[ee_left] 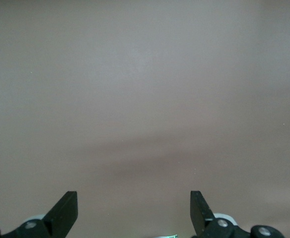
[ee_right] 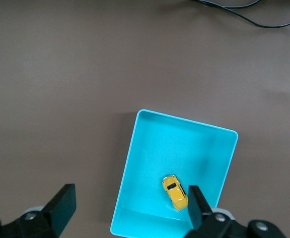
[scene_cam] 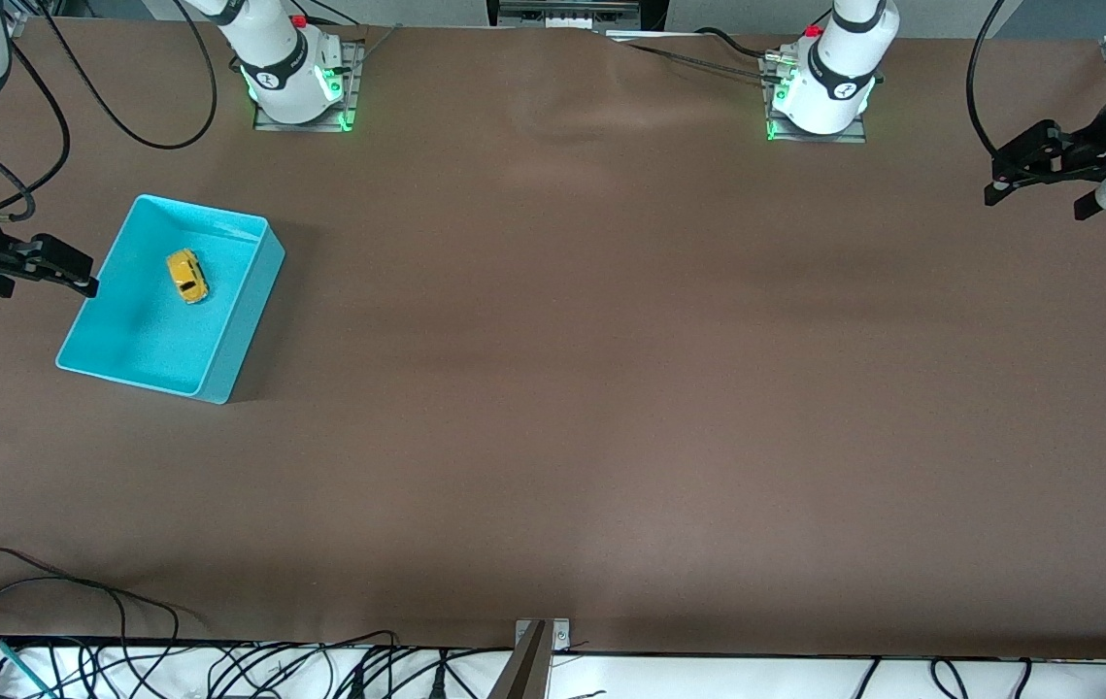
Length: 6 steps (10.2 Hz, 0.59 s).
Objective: Wind up and store yellow beetle car
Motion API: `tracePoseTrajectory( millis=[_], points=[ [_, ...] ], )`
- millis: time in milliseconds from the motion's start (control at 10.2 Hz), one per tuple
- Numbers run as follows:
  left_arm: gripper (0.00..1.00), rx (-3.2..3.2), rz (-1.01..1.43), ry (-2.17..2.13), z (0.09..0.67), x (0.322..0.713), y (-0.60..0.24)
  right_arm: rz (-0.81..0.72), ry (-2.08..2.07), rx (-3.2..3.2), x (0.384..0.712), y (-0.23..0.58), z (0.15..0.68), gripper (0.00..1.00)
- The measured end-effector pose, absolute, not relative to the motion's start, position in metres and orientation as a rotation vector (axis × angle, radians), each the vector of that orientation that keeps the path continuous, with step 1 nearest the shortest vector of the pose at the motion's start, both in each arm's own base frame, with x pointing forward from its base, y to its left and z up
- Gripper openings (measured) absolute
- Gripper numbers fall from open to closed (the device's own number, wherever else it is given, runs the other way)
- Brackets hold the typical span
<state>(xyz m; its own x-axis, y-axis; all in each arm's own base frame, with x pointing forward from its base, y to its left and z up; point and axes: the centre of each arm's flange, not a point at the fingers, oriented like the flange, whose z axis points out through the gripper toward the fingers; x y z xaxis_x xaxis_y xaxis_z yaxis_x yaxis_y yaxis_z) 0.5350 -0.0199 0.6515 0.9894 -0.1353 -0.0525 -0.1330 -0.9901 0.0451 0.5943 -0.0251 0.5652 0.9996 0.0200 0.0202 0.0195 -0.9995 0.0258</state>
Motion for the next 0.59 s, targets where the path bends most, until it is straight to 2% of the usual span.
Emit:
tracePoseTrajectory(
  millis=[589],
  points=[
    [1.00,3.092,-0.090,-0.208,0.6512,0.5349,-0.0197,-0.007,-0.024,3.117,0.5910,-0.0255,0.5715,1.00]
  ],
)
